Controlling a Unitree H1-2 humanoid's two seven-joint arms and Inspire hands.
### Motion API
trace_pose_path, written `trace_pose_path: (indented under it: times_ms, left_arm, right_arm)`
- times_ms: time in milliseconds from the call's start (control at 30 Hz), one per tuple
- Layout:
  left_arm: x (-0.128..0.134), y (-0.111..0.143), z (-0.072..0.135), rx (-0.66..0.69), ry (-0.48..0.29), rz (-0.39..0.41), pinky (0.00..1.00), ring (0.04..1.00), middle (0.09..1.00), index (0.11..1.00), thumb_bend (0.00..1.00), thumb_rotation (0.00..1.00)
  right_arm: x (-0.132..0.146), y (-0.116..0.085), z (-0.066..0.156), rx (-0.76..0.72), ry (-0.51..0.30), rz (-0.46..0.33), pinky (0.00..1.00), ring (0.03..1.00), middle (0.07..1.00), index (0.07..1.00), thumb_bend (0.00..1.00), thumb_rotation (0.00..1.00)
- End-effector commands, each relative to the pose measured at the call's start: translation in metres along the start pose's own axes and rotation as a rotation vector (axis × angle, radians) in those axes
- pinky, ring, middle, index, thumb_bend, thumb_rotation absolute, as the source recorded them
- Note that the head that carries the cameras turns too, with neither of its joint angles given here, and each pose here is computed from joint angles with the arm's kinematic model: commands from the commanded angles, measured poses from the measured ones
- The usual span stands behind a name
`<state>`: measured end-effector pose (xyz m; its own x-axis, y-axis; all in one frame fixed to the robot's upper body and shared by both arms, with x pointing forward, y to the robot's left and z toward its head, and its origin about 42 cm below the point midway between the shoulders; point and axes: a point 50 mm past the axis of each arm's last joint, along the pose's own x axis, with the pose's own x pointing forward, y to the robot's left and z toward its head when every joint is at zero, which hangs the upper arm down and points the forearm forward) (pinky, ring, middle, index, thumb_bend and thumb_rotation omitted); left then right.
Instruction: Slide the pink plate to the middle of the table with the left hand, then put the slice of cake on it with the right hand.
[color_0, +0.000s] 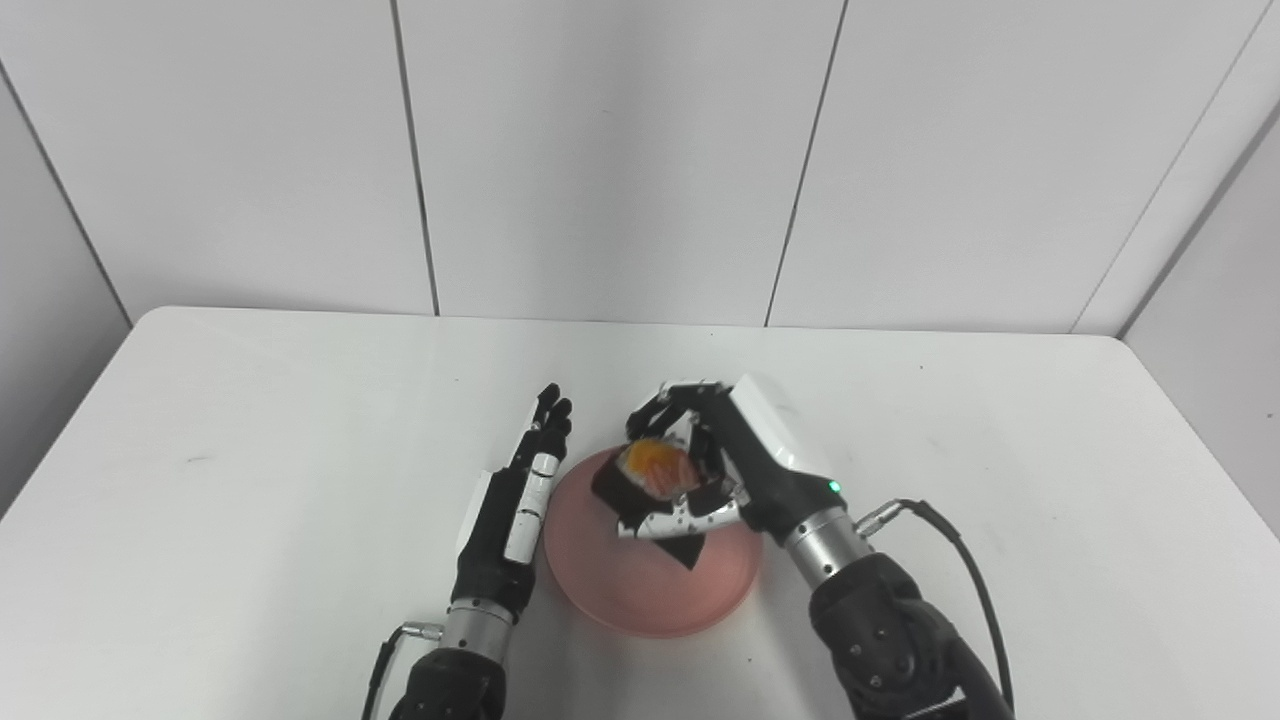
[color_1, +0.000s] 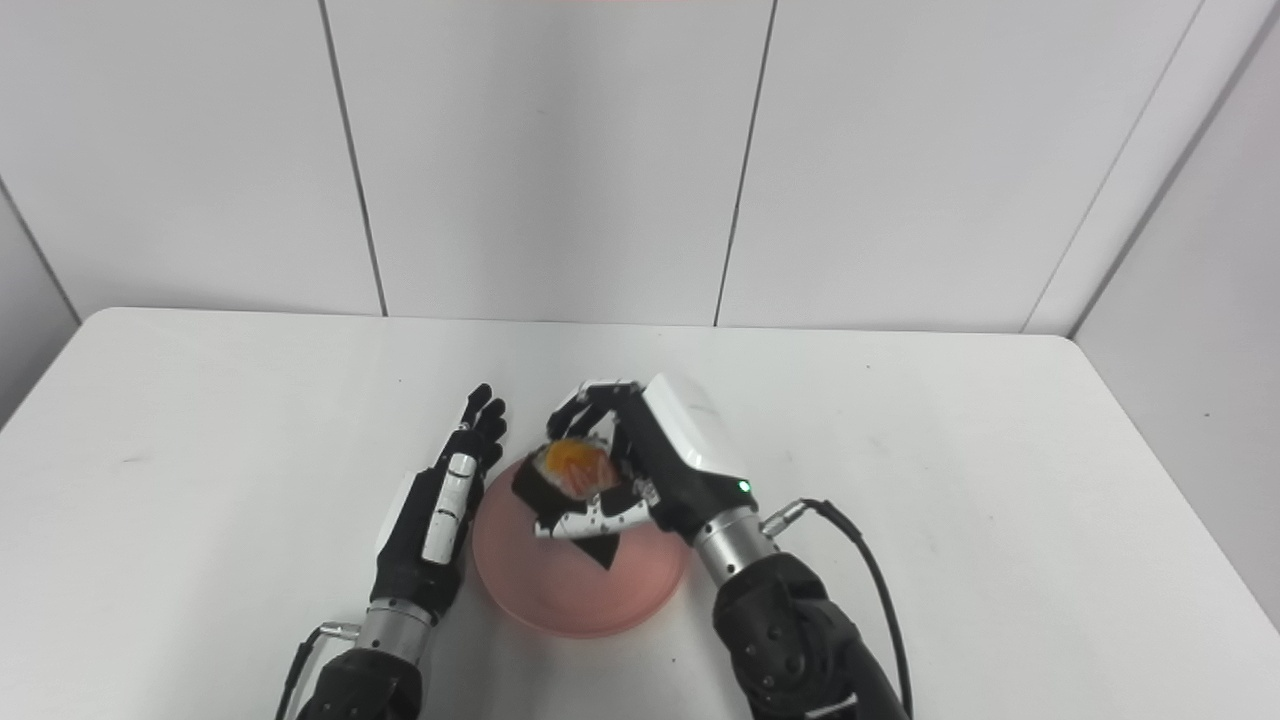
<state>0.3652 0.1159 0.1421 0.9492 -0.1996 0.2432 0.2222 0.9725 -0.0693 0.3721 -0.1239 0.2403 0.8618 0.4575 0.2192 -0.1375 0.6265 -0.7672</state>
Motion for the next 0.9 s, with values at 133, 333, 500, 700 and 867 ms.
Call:
trace_pose_path:
  times_ms: [133,333,500,700,867]
  left_arm:
    - [-0.010,-0.001,-0.005,0.000,0.019,0.036,0.99,0.987,0.986,0.968,0.60,1.00]
    - [-0.011,0.000,-0.003,-0.002,0.025,0.043,0.99,0.986,0.991,0.970,0.62,1.00]
    - [-0.013,0.002,-0.002,-0.029,0.021,0.043,1.00,0.997,0.999,0.981,0.62,1.00]
    - [-0.013,0.004,-0.002,-0.014,0.020,0.042,1.00,0.990,0.995,0.979,0.63,1.00]
    - [-0.014,0.005,-0.001,-0.017,0.017,0.041,0.99,0.989,0.995,0.977,0.62,1.00]
  right_arm:
    - [0.018,0.002,0.002,-0.084,-0.058,-0.041,0.14,0.200,0.427,0.481,0.52,0.00]
    - [0.022,0.011,-0.012,-0.144,-0.059,-0.013,0.26,0.365,0.431,0.515,0.51,0.00]
    - [0.022,0.014,-0.023,-0.178,-0.042,0.011,0.33,0.409,0.438,0.525,0.51,0.00]
    - [0.015,0.006,-0.023,-0.227,-0.058,-0.006,0.45,0.550,0.576,0.510,0.51,0.07]
    - [0.006,-0.004,-0.016,-0.167,-0.032,0.067,0.72,0.878,0.901,0.834,0.65,0.45]
